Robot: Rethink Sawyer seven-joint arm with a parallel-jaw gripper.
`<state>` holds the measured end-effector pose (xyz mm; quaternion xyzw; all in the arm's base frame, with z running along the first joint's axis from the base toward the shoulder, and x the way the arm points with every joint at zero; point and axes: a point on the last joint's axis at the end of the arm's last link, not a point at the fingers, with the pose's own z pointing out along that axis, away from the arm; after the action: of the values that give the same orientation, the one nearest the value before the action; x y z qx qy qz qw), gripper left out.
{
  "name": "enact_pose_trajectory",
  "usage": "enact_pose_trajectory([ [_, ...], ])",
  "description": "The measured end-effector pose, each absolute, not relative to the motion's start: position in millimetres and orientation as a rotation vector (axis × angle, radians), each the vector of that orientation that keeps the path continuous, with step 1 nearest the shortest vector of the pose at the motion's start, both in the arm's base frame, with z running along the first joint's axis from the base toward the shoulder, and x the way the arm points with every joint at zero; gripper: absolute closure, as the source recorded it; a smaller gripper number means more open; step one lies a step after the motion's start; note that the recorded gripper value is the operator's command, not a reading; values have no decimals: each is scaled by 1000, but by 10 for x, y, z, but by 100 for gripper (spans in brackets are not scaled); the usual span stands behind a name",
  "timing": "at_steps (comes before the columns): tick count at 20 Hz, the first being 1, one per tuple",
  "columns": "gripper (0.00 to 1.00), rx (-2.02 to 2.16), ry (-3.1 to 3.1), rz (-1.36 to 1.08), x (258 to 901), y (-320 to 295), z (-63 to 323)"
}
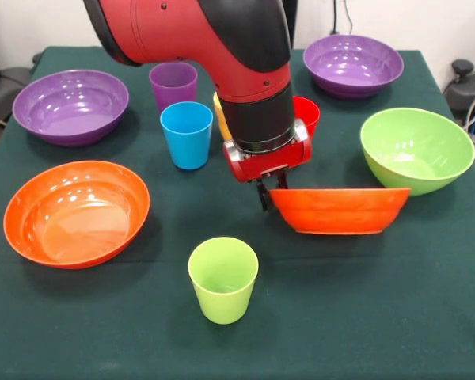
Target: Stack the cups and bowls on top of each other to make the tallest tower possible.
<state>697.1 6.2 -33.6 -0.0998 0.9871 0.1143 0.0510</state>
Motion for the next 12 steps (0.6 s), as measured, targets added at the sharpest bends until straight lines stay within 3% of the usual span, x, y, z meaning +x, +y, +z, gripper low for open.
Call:
enact_pose_trajectory([
  [12,100,-304,3004,346,7002,109,-301],
])
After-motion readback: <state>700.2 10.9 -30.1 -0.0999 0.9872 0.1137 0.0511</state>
